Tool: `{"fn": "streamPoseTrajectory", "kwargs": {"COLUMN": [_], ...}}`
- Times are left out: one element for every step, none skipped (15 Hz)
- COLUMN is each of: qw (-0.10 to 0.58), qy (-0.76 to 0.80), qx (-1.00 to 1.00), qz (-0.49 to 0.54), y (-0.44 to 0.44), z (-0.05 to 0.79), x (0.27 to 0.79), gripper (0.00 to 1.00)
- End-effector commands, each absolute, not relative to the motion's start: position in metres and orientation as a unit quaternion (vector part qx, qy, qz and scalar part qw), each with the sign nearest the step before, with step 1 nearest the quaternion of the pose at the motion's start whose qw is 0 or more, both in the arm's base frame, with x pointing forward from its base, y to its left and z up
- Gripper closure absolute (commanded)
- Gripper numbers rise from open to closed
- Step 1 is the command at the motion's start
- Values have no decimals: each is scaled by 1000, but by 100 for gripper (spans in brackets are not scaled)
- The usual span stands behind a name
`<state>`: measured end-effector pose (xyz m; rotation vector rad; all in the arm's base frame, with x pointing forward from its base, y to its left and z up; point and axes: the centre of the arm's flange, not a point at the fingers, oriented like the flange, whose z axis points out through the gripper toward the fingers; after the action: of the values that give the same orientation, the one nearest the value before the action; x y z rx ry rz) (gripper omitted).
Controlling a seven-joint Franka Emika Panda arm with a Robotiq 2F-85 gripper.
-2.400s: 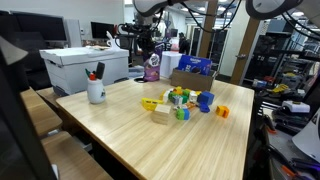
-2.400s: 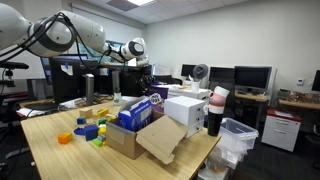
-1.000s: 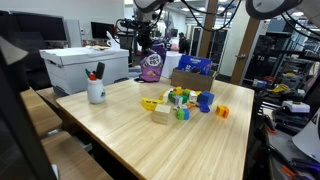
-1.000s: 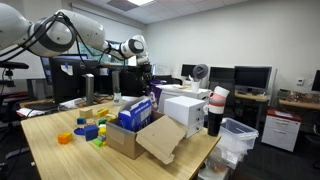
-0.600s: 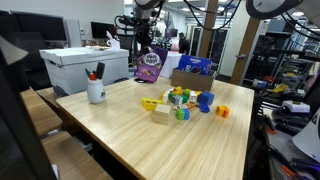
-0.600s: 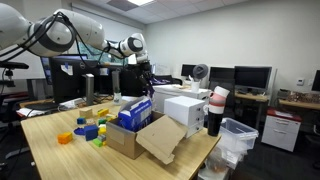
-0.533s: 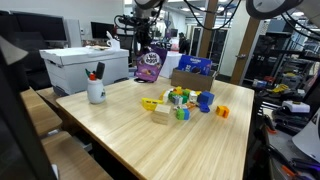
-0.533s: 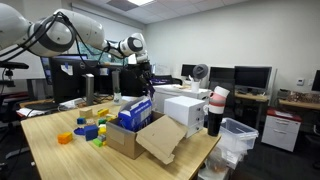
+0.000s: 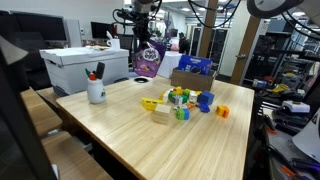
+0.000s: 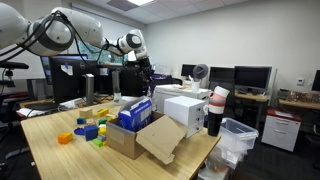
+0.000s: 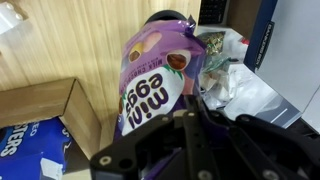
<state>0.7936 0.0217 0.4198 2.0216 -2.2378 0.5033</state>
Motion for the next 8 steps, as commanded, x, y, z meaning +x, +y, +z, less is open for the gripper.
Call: {"fn": "streamPoseTrajectory", "kwargs": {"qw": [44,41,38,38,39,40,39,40], "qy": [-706,-699,-692,-689,-684,-679,-673,-669], "qx": [688,695,701,705,709,712,718,722], "qz": [164,163,165,167,171,172,173,174], "y": [17,16,14,13,13,13,12,12], "z": [453,458,465,469,475,480,485,489], "x": [773,771,768,766,764,762,760,759], "gripper": [97,97,97,97,97,97,98,98]}}
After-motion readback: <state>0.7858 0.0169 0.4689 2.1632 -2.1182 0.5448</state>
